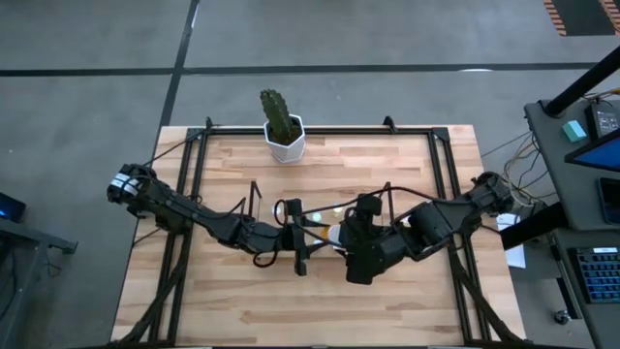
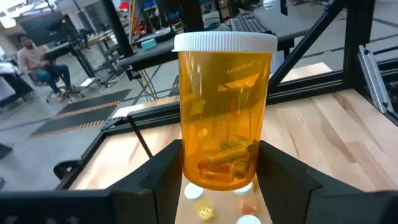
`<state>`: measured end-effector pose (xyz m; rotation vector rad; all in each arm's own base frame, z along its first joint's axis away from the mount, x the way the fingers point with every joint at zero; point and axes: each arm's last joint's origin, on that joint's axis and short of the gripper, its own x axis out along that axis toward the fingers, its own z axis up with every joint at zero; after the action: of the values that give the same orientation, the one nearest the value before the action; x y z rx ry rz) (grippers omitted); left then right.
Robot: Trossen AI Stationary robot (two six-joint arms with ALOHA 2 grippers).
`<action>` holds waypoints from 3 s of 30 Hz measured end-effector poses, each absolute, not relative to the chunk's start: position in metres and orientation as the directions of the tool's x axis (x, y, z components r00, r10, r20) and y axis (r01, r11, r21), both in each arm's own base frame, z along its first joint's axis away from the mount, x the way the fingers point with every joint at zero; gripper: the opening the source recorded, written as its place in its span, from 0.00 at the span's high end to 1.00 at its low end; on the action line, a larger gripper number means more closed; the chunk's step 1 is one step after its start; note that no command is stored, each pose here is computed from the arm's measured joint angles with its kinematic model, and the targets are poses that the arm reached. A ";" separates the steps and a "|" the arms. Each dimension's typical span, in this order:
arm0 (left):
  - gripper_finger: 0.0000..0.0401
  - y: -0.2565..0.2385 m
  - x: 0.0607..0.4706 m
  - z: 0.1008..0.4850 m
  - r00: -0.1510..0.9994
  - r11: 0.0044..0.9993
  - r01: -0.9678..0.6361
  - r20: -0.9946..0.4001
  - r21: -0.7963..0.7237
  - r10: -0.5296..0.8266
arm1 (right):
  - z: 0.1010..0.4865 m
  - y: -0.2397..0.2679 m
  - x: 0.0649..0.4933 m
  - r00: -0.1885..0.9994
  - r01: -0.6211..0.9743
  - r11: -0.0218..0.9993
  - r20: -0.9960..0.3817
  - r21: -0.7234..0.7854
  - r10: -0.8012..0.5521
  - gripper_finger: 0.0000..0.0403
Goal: Pick and place medicine bottles onto shelf by color
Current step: Put the orange pill bottle on the shelf aligned with the other orange pill bottle
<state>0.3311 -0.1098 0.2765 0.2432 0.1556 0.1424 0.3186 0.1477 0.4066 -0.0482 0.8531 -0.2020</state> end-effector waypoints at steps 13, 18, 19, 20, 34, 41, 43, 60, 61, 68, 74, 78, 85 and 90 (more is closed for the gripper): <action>0.59 -0.109 0.332 0.278 0.976 0.960 -0.139 -0.131 0.241 0.174 | 0.402 0.143 0.322 0.596 0.182 0.972 -0.770 -0.146 -0.227 0.27; 0.59 -0.109 0.332 0.278 0.976 0.961 -0.139 -0.130 0.241 0.174 | 0.402 0.140 0.324 0.596 0.191 0.970 -0.768 -0.148 -0.235 0.27; 0.59 -0.109 0.332 0.279 0.977 0.961 -0.140 -0.127 0.239 0.174 | 0.402 0.140 0.324 0.599 0.190 0.971 -0.766 -0.148 -0.234 0.27; 0.59 -0.109 0.332 0.280 0.977 0.961 -0.141 -0.121 0.236 0.173 | 0.402 0.140 0.325 0.602 0.190 0.971 -0.764 -0.147 -0.234 0.28; 0.59 -0.109 0.332 0.282 0.980 0.964 -0.149 -0.096 0.222 0.173 | 0.400 0.136 0.330 0.606 0.173 0.971 -0.760 -0.164 -0.236 0.44; 0.56 -0.109 0.332 0.282 0.981 0.969 -0.150 -0.096 0.195 0.171 | 0.400 0.135 0.330 0.599 0.163 0.977 -0.772 -0.140 -0.211 0.52; 0.53 -0.109 0.332 0.282 0.981 0.970 -0.150 -0.096 0.191 0.170 | 0.400 0.133 0.331 0.596 0.162 0.978 -0.776 -0.134 -0.205 0.52; 0.36 -0.104 0.312 0.291 0.966 0.963 -0.116 -0.196 0.245 0.166 | 0.410 0.101 0.321 0.455 0.098 0.986 -0.876 -0.132 -0.163 0.51; 0.35 -0.104 0.309 0.293 0.966 0.962 -0.115 -0.199 0.246 0.166 | 0.410 0.097 0.320 0.437 0.089 0.985 -0.883 -0.148 -0.172 0.51; 0.35 -0.102 0.296 0.306 0.969 0.964 -0.110 -0.190 0.243 0.158 | 0.401 0.066 0.324 0.343 0.029 0.991 -0.930 -0.131 -0.133 0.51; 0.35 -0.097 0.283 0.318 0.969 0.964 -0.110 -0.189 0.242 0.158 | 0.388 0.037 0.327 0.272 -0.032 0.991 -0.955 -0.129 -0.116 0.51; 0.35 -0.095 0.269 0.324 0.976 0.968 -0.106 -0.164 0.229 0.146 | 0.379 0.027 0.323 0.243 -0.091 0.988 -0.965 -0.122 -0.097 0.51; 0.35 -0.088 0.243 0.324 0.988 0.977 -0.109 -0.085 0.184 0.126 | 0.361 0.018 0.307 0.337 -0.131 0.989 -0.941 -0.071 -0.023 0.51; 0.35 -0.084 0.233 0.327 0.991 0.980 -0.118 -0.035 0.160 0.125 | 0.337 0.004 0.297 0.286 -0.118 0.990 -0.958 -0.072 -0.036 0.51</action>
<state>0.2327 -0.0835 0.3268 0.1583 0.0446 0.1228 0.2971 0.0038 0.3371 -0.1384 1.2807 0.0552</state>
